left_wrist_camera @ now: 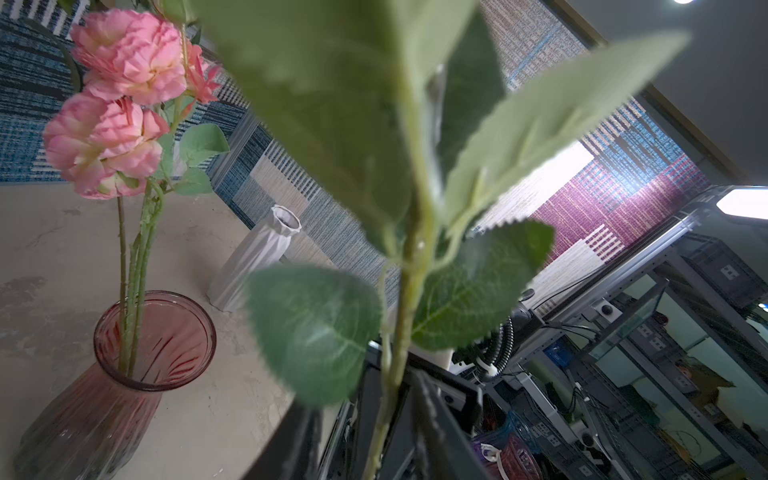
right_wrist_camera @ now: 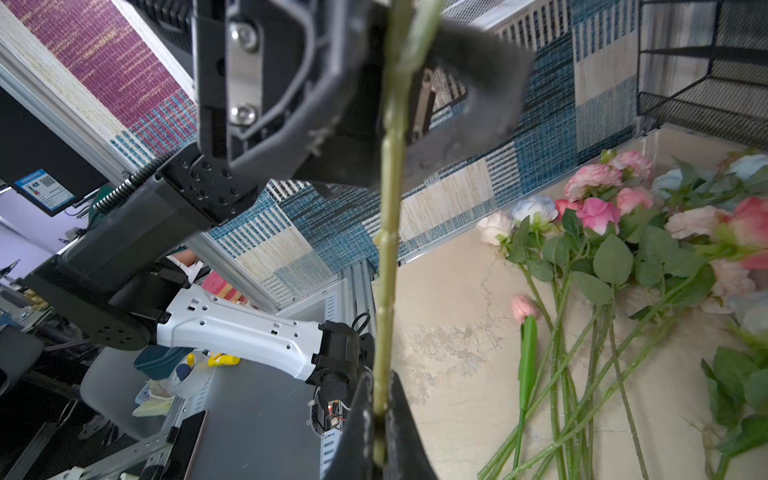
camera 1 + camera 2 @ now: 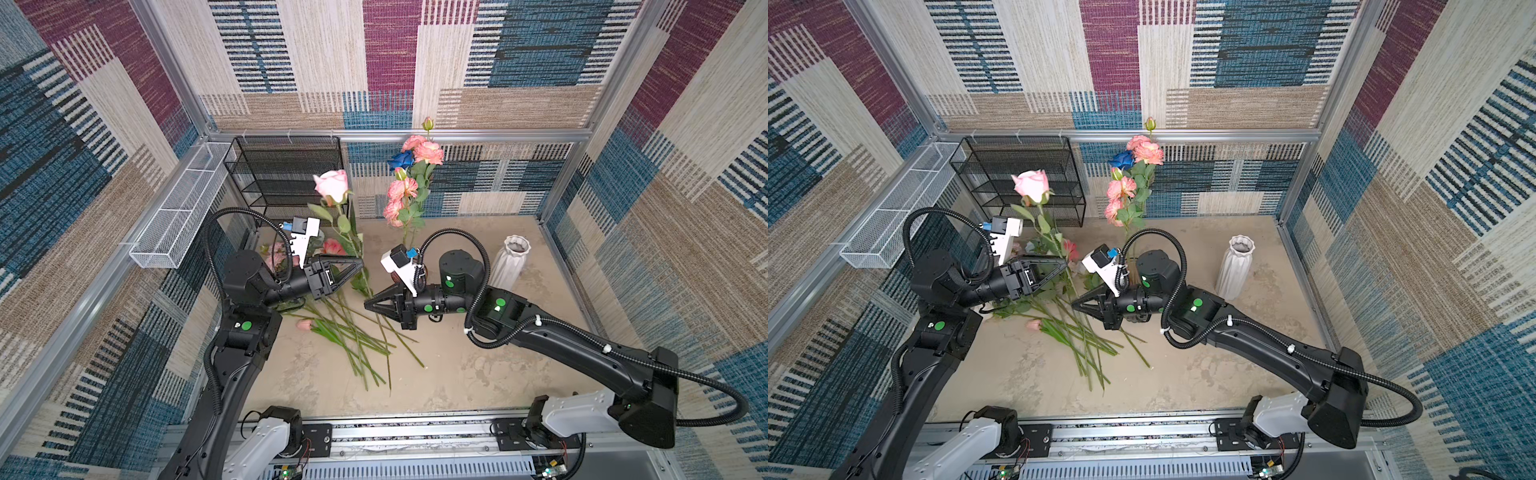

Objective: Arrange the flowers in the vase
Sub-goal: 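Raise the pink rose with the left gripper while the right gripper grips its stem, then lower the pink rose into the pink vase with the right gripper while the left withdraws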

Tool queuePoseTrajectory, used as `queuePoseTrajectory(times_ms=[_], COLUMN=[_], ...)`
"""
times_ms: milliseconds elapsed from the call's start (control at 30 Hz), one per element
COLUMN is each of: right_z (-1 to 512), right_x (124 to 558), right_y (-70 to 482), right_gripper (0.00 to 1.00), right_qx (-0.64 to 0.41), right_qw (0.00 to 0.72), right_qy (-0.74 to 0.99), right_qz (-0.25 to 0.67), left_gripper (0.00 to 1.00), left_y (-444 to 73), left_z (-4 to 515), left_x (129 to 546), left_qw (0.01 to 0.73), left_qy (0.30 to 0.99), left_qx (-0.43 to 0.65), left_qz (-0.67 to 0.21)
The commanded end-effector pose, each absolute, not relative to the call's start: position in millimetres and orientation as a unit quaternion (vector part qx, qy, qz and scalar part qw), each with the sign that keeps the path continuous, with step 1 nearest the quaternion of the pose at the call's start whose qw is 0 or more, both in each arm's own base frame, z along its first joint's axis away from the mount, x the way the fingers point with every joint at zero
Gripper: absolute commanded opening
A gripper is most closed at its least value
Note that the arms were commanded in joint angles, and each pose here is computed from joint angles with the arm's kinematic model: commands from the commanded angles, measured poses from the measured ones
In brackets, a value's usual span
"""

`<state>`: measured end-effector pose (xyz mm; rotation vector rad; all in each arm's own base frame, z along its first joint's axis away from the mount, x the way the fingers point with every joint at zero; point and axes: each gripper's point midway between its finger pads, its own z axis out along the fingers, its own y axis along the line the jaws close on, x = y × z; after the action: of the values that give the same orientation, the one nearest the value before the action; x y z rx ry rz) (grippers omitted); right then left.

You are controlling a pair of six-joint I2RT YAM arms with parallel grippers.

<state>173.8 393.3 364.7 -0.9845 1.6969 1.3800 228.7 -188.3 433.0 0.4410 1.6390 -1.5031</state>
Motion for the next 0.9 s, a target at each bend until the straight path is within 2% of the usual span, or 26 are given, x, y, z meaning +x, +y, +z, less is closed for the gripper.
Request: queuePoseTrajectory(times_ms=[0, 100, 300, 500, 667, 867], right_z=[386.7, 396.9, 442.1, 487.9, 497.9, 475.7], right_x=[179.7, 189.3, 223.3, 255.9, 285.5, 322.8], right_y=[382.3, 366.7, 319.2, 292.3, 290.5, 284.9], right_gripper=[0.00, 0.00, 0.00, 0.00, 0.00, 0.00], right_qx=[-0.362, -0.340, -0.271, -0.226, -0.213, -0.200], right_qw=[0.413, 0.456, 0.595, 0.711, 0.749, 0.745], right_qy=[0.646, 0.653, 0.647, 0.605, 0.590, 0.601], right_qz=[0.530, 0.500, 0.392, 0.278, 0.212, 0.208], left_gripper=[0.99, 0.99, 0.99, 1.00, 0.99, 0.99], left_y=[-182.5, -175.7, -143.2, -137.0, -137.5, -136.6], left_z=[443.9, 447.7, 424.1, 371.0, 335.0, 318.1], left_x=[232.7, 233.8, 244.7, 250.6, 250.6, 248.1], left_qw=[0.461, 0.484, 0.560, 0.532, 0.494, 0.480], left_qy=[0.643, 0.644, 0.673, 0.706, 0.733, 0.741], left_qx=[0.163, 0.142, 0.064, 0.019, -0.004, -0.016], left_qz=[-0.589, -0.574, -0.479, -0.468, -0.468, -0.469])
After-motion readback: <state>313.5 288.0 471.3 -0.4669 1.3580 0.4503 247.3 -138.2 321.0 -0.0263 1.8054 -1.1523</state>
